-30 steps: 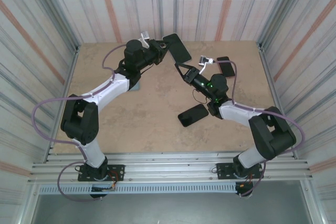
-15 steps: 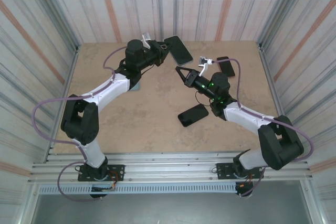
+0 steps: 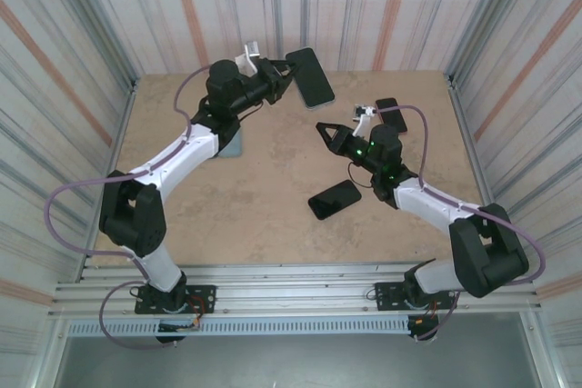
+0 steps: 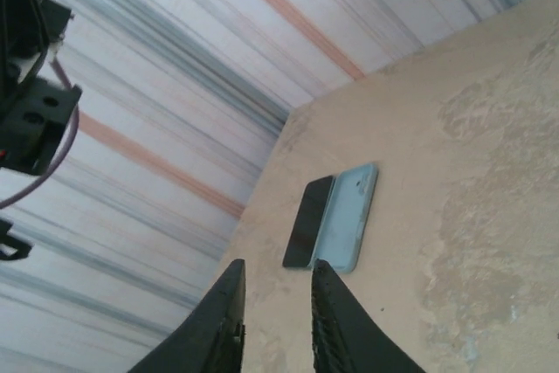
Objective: Take the phone out of the phone case
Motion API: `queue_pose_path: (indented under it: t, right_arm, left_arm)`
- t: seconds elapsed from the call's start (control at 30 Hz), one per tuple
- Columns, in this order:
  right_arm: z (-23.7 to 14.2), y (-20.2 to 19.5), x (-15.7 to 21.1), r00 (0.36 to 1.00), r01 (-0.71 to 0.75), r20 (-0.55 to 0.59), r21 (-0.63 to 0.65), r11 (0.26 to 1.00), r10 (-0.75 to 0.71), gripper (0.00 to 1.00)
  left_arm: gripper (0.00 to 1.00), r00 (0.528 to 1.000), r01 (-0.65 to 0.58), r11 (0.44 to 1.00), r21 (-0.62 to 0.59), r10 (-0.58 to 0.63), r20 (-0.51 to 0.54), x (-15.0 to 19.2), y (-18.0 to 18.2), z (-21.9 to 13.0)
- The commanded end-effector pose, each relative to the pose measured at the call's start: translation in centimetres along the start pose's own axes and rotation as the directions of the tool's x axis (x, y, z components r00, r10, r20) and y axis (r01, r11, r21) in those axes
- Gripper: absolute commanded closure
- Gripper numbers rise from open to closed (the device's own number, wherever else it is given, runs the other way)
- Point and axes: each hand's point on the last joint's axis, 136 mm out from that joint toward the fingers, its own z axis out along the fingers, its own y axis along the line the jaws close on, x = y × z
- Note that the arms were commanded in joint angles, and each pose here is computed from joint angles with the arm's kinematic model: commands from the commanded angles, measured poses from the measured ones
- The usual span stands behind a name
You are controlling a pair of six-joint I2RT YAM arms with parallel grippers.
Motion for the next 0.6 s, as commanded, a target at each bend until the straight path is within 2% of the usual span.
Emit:
queue_pose_path:
  t: [0.0, 0.1, 0.2, 0.3, 0.4, 0.57]
  right_arm:
    - [-1.6, 1.3, -0.5, 0.996, 0.083, -0.027, -0.055, 0.995, -0.085, 0.65]
    - [-2.8, 2.5, -0.6, 0.981, 0.166, -0.08, -0.117, 0.979, -0.176, 0.55]
    - [-4.0, 3.8, 0.2, 0.928, 0.294, -0.18, -0.185, 0.938, -0.326, 0.51]
    - [-4.7, 5.1, 0.9, 0.847, 0.406, -0.245, -0.272, 0.872, -0.471, 0.5]
    - [-5.1, 6.6, 1.4, 0.764, 0.477, -0.261, -0.386, 0.79, -0.589, 0.5]
    - [-4.3, 7.3, 1.6, 0.666, 0.527, -0.267, -0.494, 0.692, -0.697, 0.57]
  left_arm:
    - [1.0, 0.98, -0.195, 0.969, 0.152, 0.2, -0.013, -0.8, -5.1, -1.0]
    - [1.0, 0.941, -0.318, 0.927, 0.197, 0.334, -0.053, -0.7, -5.3, -1.1]
    - [1.0, 0.869, -0.433, 0.852, 0.295, 0.481, -0.115, 0.2, -6.2, -1.4]
    - [1.0, 0.78, -0.509, 0.766, 0.393, 0.603, -0.166, 1.6, -6.4, -1.7]
    - [1.0, 0.696, -0.552, 0.685, 0.476, 0.692, -0.189, 3.0, -6.6, -2.3]
    - [1.0, 0.622, -0.577, 0.605, 0.548, 0.761, -0.186, 4.2, -7.2, -3.0]
